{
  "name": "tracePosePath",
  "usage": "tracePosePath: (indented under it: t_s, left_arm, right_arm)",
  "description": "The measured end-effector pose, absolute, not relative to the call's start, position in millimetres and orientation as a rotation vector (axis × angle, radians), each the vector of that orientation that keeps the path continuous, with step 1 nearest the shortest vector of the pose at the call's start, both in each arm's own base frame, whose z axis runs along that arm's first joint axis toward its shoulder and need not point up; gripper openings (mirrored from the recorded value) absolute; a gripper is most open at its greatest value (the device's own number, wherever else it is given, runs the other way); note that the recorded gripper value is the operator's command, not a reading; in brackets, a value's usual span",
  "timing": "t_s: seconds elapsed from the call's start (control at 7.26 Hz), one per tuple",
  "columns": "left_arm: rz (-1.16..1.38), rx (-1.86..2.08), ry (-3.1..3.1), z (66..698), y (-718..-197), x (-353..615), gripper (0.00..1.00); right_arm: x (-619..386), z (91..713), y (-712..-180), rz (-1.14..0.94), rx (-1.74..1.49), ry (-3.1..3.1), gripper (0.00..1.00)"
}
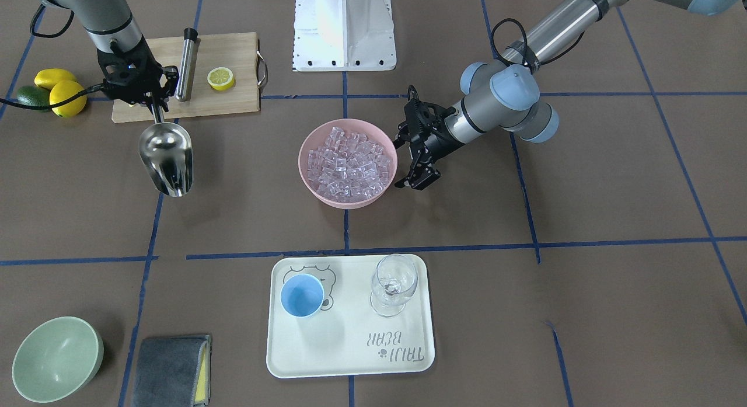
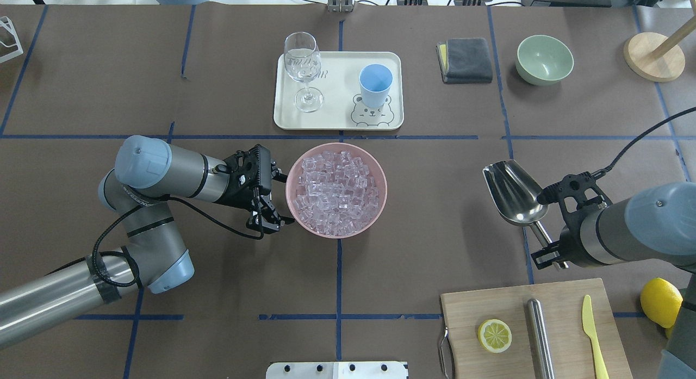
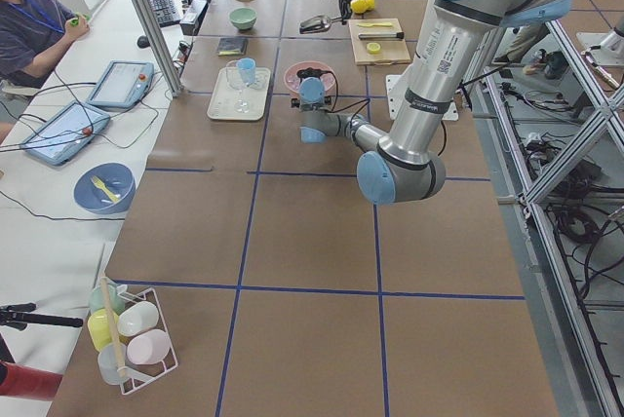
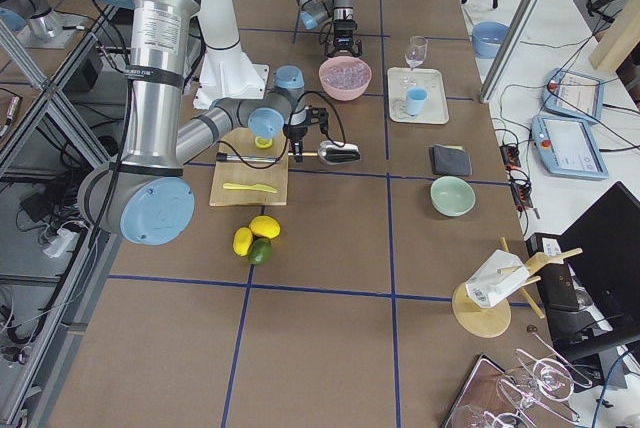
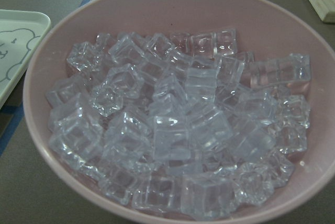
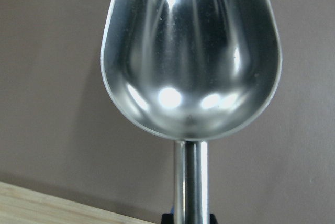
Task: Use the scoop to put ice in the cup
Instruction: 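Lift the scoop with the right gripper and carry it to the pink bowl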
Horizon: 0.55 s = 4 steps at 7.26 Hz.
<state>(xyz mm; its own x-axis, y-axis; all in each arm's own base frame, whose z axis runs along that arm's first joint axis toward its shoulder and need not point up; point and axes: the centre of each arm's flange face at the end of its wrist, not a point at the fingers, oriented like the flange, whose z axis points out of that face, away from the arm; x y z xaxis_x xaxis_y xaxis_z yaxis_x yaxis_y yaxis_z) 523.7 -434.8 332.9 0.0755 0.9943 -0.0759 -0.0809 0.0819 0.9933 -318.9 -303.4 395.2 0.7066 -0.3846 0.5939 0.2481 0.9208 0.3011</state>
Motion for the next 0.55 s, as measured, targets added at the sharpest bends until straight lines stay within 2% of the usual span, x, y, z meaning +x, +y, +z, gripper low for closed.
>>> tracePosePath:
  t_s: [0.28, 0.55]
  left_arm:
    - [1.138, 1.124, 1.132, 332.6, -434.5, 524.0, 1.00]
    - [1.138, 1.124, 1.132, 332.5, -434.4, 524.1, 1.00]
  right_arm:
    - [-318.3, 373.0, -314.0, -0.569, 0.320, -0.694, 0.00]
    - [-337.7, 332.2, -327.3, -0.675, 0.354, -0.672, 0.00]
